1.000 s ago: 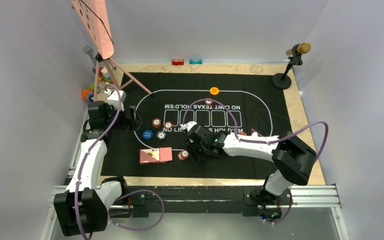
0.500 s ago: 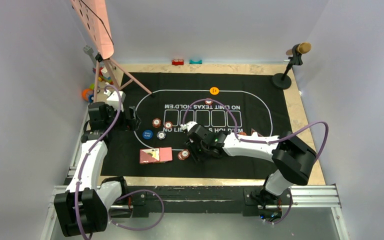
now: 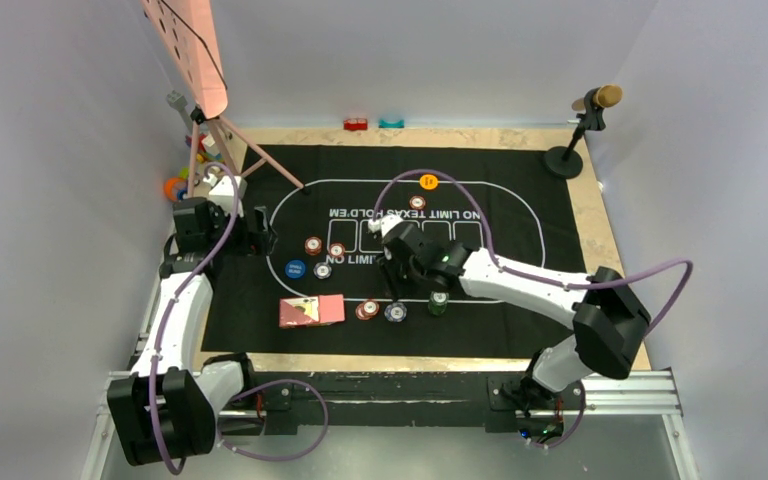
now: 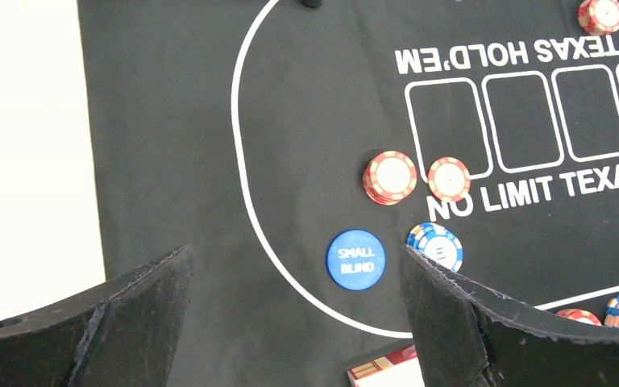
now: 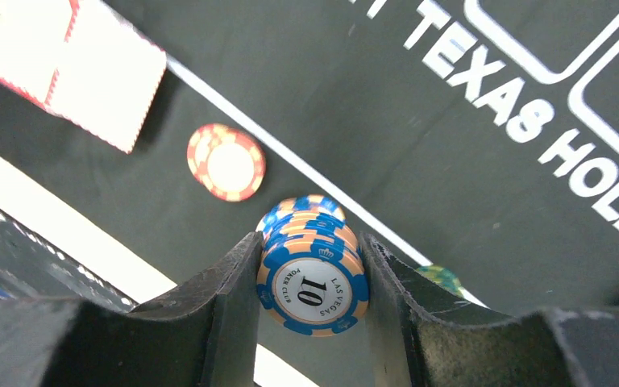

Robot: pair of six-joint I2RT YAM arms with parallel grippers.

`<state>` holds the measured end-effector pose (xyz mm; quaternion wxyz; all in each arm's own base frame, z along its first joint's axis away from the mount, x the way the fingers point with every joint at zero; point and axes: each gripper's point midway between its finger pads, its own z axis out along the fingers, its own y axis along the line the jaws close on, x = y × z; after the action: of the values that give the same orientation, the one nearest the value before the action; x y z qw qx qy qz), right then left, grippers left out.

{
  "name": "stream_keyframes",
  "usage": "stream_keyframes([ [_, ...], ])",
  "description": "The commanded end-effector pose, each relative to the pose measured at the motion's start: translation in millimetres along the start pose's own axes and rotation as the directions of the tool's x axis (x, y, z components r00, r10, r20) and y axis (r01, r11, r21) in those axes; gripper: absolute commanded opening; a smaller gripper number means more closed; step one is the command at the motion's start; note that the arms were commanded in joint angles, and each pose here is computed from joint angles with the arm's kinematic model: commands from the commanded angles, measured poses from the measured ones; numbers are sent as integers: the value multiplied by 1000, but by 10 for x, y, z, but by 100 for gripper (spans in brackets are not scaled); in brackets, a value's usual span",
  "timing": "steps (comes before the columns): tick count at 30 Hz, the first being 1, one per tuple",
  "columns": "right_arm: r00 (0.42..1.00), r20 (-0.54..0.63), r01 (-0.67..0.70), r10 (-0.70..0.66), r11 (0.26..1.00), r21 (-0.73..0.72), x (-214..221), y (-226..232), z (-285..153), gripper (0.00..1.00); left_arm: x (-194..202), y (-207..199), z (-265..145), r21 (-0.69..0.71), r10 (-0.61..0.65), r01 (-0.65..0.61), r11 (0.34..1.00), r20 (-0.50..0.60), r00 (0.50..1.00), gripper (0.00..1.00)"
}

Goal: Distribute texas hold em gaming equipment

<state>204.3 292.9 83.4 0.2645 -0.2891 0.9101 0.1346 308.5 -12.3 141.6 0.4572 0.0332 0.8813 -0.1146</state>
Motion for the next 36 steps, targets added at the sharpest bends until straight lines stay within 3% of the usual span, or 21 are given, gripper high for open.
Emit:
stream_keyframes([
  [1,986,150,-79,75,997,21,-608,-262,-320,22,-250,124,-57,-45,53,-51,998,55,997,100],
  [6,983,163,-94,80,993,77,-756,-442,-306,20,-145,71,-39,-15,32,-31,999,39,999,100],
  [11,944,221,-291,246,935,203,-971,-1099,-212,15,-47,-7,-20,37,42,-43,998,13,999,100],
  [17,871,300,-473,388,828,301,-1277,-1894,-47,15,-94,319,-81,-80,91,-87,993,44,995,100],
  [24,831,292,-554,473,751,360,-1392,-2549,349,16,-143,676,-181,-154,38,-30,988,49,998,100],
  [29,832,280,-554,479,736,388,-1421,-2745,606,17,-319,218,-183,25,-65,63,998,99,993,100],
  [33,835,267,-551,482,735,395,-1390,-2799,780,22,-287,-249,-74,108,12,-21,994,80,997,100],
  [36,838,254,-546,483,731,409,-1335,-2839,886,25,-180,-309,12,126,9,-14,992,43,999,100],
])
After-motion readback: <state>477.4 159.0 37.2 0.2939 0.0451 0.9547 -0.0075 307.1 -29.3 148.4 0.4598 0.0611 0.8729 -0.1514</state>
